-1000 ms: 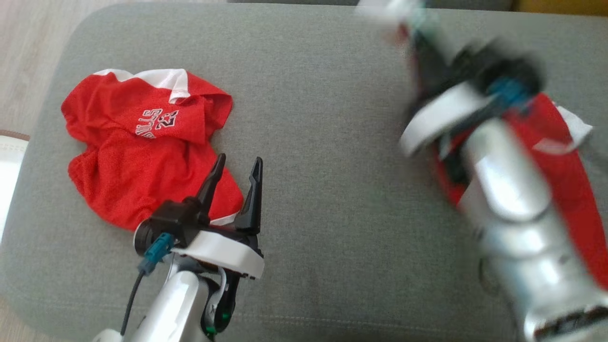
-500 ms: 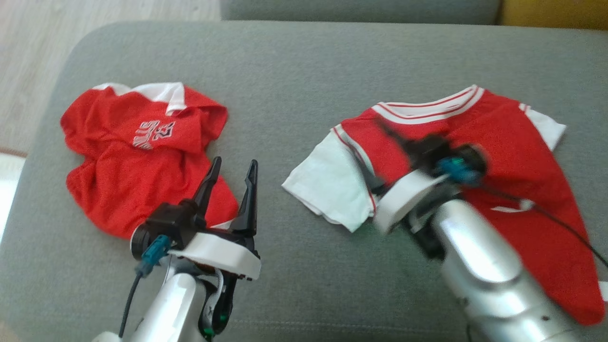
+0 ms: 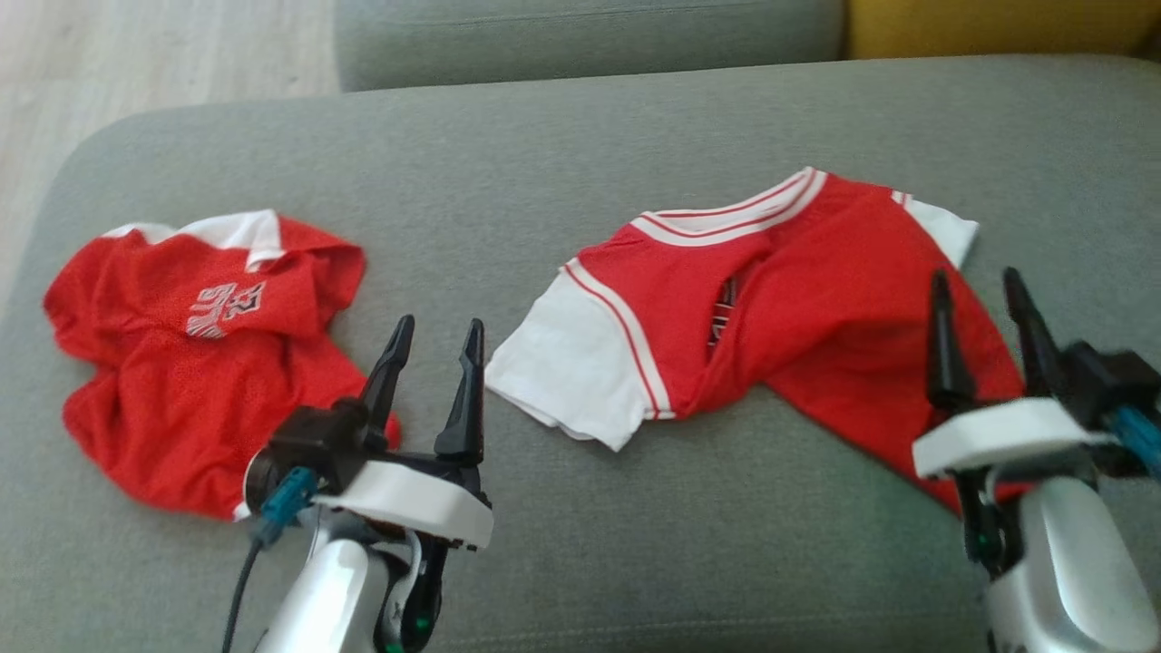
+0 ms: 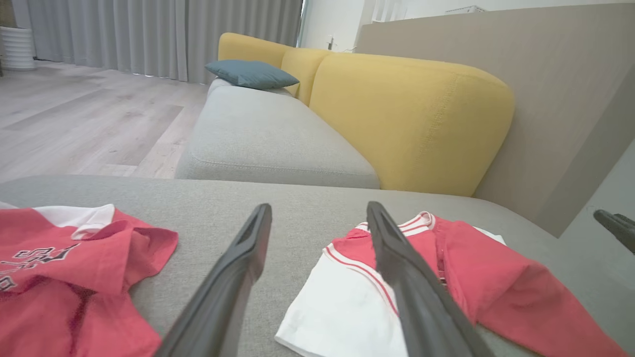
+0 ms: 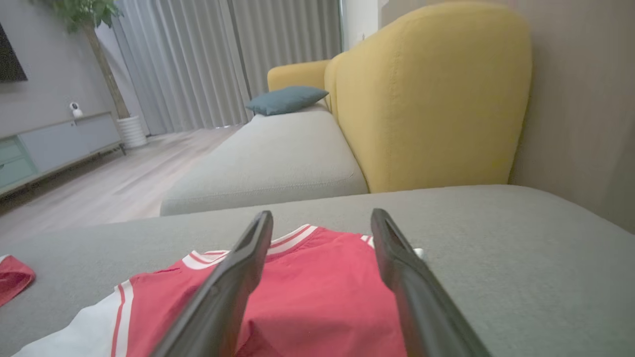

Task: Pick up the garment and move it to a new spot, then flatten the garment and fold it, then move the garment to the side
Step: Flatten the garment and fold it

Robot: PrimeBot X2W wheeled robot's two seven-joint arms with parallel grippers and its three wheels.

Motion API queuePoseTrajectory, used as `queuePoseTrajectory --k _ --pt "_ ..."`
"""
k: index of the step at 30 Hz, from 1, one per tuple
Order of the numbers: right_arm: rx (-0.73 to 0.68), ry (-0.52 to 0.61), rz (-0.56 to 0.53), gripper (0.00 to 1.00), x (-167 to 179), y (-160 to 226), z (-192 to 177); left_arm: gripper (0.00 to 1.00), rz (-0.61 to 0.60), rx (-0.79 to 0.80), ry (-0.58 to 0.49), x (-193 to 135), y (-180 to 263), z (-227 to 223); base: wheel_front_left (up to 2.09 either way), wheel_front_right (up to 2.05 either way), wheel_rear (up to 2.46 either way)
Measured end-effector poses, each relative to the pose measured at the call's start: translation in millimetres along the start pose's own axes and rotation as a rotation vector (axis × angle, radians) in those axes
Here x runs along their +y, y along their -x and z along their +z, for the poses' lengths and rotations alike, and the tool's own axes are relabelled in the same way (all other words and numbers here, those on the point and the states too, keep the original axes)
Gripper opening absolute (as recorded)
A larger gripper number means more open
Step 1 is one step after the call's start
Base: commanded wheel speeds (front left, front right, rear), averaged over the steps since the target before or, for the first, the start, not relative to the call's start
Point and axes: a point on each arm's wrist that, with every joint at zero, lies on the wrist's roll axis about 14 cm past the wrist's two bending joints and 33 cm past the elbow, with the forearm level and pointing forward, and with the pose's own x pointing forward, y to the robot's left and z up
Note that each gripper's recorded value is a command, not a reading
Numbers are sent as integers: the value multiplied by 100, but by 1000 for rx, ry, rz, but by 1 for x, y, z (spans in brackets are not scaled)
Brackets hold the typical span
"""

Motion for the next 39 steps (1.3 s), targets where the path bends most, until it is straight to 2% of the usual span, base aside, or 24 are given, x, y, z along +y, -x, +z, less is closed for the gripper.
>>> queuePoseTrajectory --k 5,10,20,24,28,31,36,39 --pt "-69 -64 -78 100 -22 28 7 100 -17 4 29 -7 -2 -2 0 0 0" --pt "-25 -99 -127 100 -32 61 -16 100 -32 27 43 -13 1 -10 0 0 0" --pt "-23 -78 -140 100 -37 61 -17 100 -49 45 51 -15 1 -17 0 0 0" --pt "38 -18 -125 100 -37 40 -20 100 -37 69 48 -10 0 -26 0 0 0" --pt "59 23 -90 100 -31 -7 -1 100 -33 84 41 -3 -9 -33 0 0 0" --pt "125 34 -72 100 -33 -41 1 100 -30 87 45 2 -18 -36 0 0 0" --pt "308 19 -96 100 -55 -74 -26 100 -11 107 39 15 -26 -47 0 0 0" --pt "406 48 -99 100 -65 -85 -47 100 8 118 37 23 -28 -52 0 0 0"
